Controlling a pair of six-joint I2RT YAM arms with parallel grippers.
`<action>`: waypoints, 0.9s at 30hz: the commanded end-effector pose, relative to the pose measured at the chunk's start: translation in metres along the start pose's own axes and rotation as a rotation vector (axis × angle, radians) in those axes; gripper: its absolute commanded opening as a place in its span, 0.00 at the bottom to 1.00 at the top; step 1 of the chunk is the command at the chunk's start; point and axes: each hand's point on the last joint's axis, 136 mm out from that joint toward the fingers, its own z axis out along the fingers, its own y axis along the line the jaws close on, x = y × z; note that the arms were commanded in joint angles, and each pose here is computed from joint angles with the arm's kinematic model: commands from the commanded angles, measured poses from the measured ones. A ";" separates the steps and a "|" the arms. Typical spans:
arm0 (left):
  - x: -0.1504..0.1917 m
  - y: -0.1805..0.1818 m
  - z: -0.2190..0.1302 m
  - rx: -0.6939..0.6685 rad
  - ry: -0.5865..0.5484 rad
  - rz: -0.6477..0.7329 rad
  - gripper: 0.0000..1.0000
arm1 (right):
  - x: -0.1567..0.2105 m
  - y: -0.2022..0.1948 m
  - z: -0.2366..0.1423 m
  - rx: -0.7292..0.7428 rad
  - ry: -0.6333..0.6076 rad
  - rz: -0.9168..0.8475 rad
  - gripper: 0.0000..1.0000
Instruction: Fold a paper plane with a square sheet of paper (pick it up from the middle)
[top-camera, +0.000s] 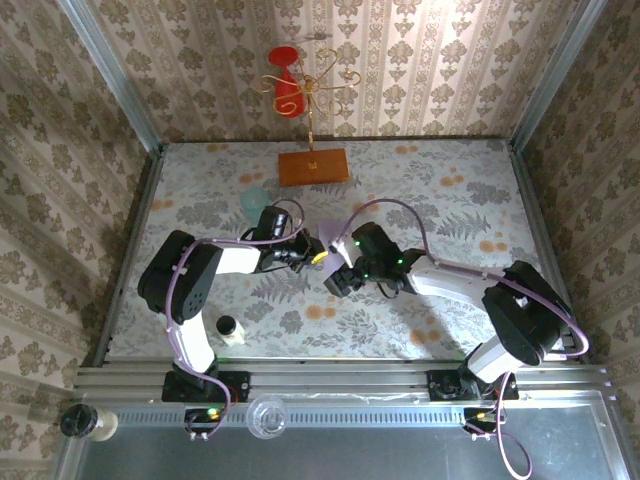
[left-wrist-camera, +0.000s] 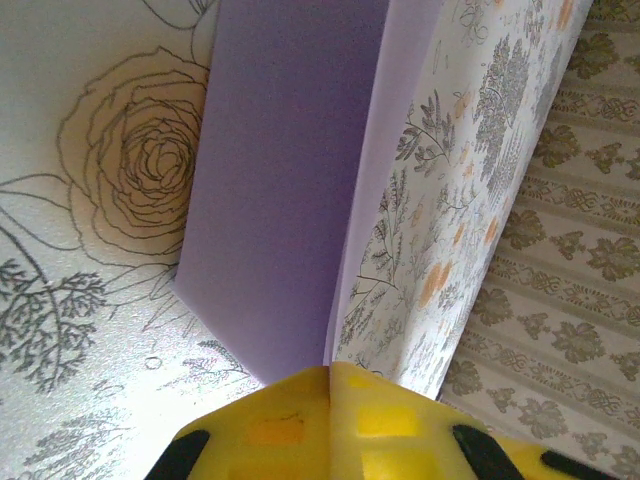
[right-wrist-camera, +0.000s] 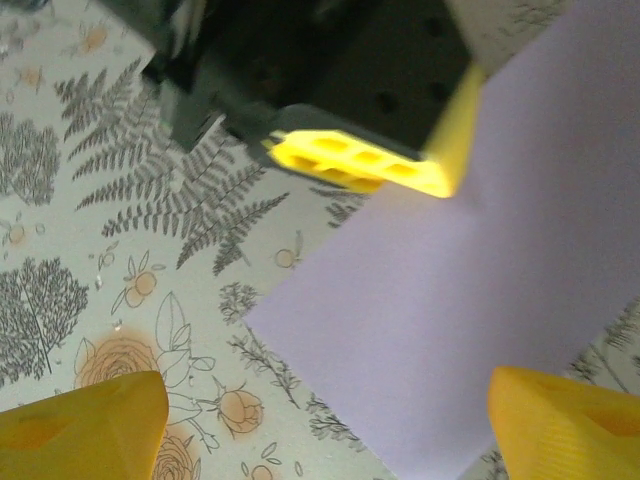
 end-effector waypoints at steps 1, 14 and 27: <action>0.003 0.002 0.003 -0.008 0.005 -0.008 0.00 | -0.005 -0.003 0.012 0.071 0.008 -0.139 0.83; 0.007 0.004 0.006 -0.013 0.018 -0.005 0.00 | -0.002 -0.029 0.013 0.229 -0.071 -0.158 0.67; 0.009 0.000 0.008 -0.006 0.028 0.002 0.00 | -0.002 -0.020 0.011 0.112 -0.095 -0.120 0.45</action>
